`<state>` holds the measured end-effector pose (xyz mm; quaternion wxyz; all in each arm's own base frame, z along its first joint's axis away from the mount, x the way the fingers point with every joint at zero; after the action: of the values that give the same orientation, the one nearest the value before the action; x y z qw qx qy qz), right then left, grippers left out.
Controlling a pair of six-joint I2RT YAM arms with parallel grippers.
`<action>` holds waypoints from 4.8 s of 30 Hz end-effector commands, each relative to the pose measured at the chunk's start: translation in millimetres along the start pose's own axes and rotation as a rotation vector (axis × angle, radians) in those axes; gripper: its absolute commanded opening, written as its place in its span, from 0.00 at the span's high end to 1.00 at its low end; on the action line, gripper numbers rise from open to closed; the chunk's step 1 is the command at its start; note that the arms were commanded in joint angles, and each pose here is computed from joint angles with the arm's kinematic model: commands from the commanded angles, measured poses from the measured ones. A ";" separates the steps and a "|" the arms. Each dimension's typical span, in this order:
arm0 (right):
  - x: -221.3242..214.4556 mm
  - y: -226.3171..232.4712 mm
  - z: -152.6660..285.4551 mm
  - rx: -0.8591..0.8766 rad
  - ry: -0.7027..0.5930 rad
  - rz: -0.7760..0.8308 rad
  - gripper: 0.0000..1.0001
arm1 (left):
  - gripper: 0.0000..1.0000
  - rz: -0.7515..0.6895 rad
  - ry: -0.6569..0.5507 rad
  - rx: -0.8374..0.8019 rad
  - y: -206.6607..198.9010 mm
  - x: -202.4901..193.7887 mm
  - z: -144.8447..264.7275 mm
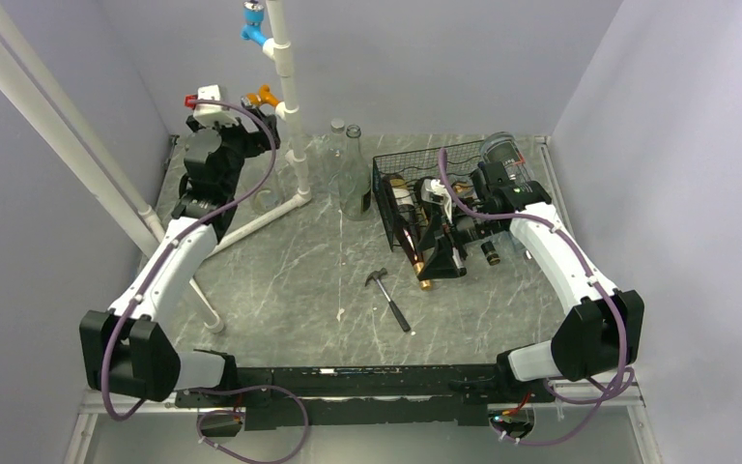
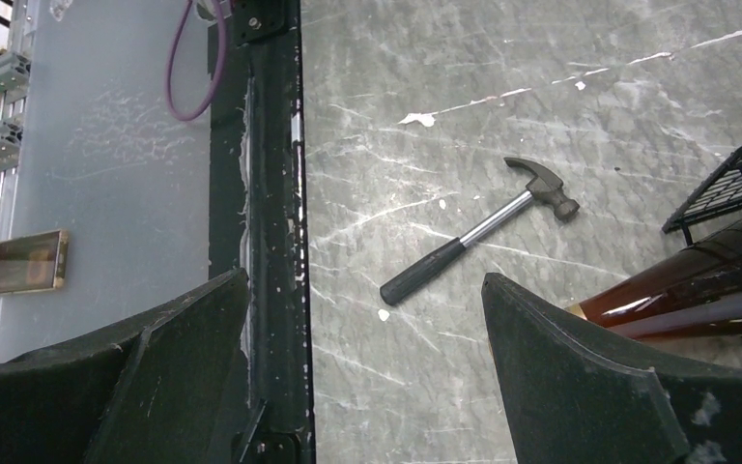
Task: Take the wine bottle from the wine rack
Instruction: Place the wine bottle at the center of the board, then pick up the wine bottle from the wine rack.
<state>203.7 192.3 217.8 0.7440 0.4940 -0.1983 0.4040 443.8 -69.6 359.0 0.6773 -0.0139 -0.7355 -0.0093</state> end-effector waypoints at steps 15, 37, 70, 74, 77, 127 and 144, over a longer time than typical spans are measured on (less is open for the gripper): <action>10.5 7.7 19.0 0.015 -0.069 0.062 0.05 | 0.01 0.266 0.134 -0.378 -64.1 16.1 65.4; 11.2 -2.4 33.2 -0.006 -0.122 0.033 0.04 | 0.00 0.101 0.256 -0.732 -137.1 -15.4 133.5; 9.9 -22.9 55.0 -0.067 -0.185 -0.015 0.04 | 0.01 -0.106 0.307 -0.849 -150.2 -81.9 158.5; 10.4 -24.7 59.5 -0.076 -0.201 -0.020 0.04 | 0.01 -0.099 0.319 -0.859 -151.8 -82.4 159.2; 10.4 -25.3 61.7 -0.080 -0.208 -0.024 0.04 | 0.01 -0.099 0.323 -0.861 -151.8 -81.5 159.8; 59.5 -53.5 167.0 -0.452 -0.445 -0.046 0.04 | 0.01 -0.121 0.280 -0.837 -144.3 -64.6 166.0; 71.3 -81.1 215.6 -0.621 -0.574 -0.111 0.00 | 0.01 -0.135 0.265 -0.820 -140.6 -60.9 166.6</action>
<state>321.5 27.5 289.8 0.8036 0.3793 -0.4375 0.1375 276.6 -205.1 252.9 0.7326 -0.2394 -0.5376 -0.3419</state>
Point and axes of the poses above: each gripper's point midway between its finger pads, its own z axis back along the fingers, its own y axis along the line the jaws close on, x = y × z, the point moved 1 cm from there along z, back along the fingers, and after that the axes turned 15 degrees about -z, right-handed, at the moved point
